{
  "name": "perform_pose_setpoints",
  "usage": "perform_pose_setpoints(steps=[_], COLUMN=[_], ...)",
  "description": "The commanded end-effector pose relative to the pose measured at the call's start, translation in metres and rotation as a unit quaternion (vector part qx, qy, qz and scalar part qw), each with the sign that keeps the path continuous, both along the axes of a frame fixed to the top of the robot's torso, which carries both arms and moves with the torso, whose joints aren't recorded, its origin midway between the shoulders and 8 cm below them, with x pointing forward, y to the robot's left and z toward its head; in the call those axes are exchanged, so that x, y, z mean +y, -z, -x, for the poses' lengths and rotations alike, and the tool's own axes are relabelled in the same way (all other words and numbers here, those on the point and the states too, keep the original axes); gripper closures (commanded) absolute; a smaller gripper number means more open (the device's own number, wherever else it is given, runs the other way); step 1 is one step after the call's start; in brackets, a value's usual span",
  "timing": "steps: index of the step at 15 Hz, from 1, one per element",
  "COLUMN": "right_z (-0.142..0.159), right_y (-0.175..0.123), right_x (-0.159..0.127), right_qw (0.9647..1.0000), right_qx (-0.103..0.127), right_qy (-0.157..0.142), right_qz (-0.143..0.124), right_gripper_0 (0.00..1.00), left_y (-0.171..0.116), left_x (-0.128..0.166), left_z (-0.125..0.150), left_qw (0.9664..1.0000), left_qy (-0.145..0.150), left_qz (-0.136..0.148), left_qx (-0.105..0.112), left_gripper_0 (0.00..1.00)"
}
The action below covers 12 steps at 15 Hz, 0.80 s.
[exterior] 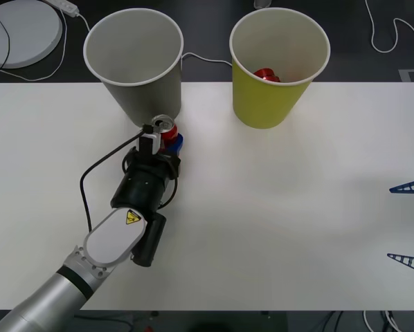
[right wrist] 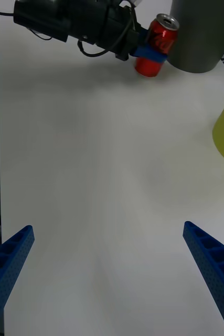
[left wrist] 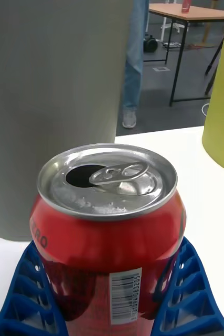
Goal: Put the can into the green bin and the plastic bottle into the gray bin
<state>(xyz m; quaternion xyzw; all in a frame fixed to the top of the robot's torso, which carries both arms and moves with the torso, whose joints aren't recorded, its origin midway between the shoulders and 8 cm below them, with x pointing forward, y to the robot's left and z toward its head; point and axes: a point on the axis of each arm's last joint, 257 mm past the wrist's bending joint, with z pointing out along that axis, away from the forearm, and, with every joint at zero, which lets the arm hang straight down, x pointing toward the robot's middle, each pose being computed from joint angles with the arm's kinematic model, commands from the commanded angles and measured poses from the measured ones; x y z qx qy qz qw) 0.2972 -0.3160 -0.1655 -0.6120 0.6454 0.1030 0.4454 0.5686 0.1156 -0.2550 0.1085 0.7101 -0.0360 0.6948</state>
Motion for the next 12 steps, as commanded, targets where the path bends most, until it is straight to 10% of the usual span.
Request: perform_pose_setpoints(steps=[1, 6, 12], right_z=[0.0, 0.0, 0.0], right_y=[0.0, 0.0, 0.0], right_x=[0.0, 0.0, 0.0], right_qw=[1.0, 1.0, 1.0], right_qx=[0.0, 0.0, 0.0], right_qy=[0.0, 0.0, 0.0], right_qz=[0.0, 0.0, 0.0], right_gripper_0=[0.0, 0.0, 0.0], left_y=[0.006, 0.009, -0.006], left_x=[-0.001, 0.004, 0.025], left_z=[0.012, 0.042, 0.064], left_qw=[0.9997, 0.9935, 0.9716], left_qy=[0.023, 0.105, 0.212], left_qz=[-0.002, -0.028, -0.082], left_qx=[0.01, 0.035, 0.065], left_gripper_0=[1.0, 1.0, 1.0])
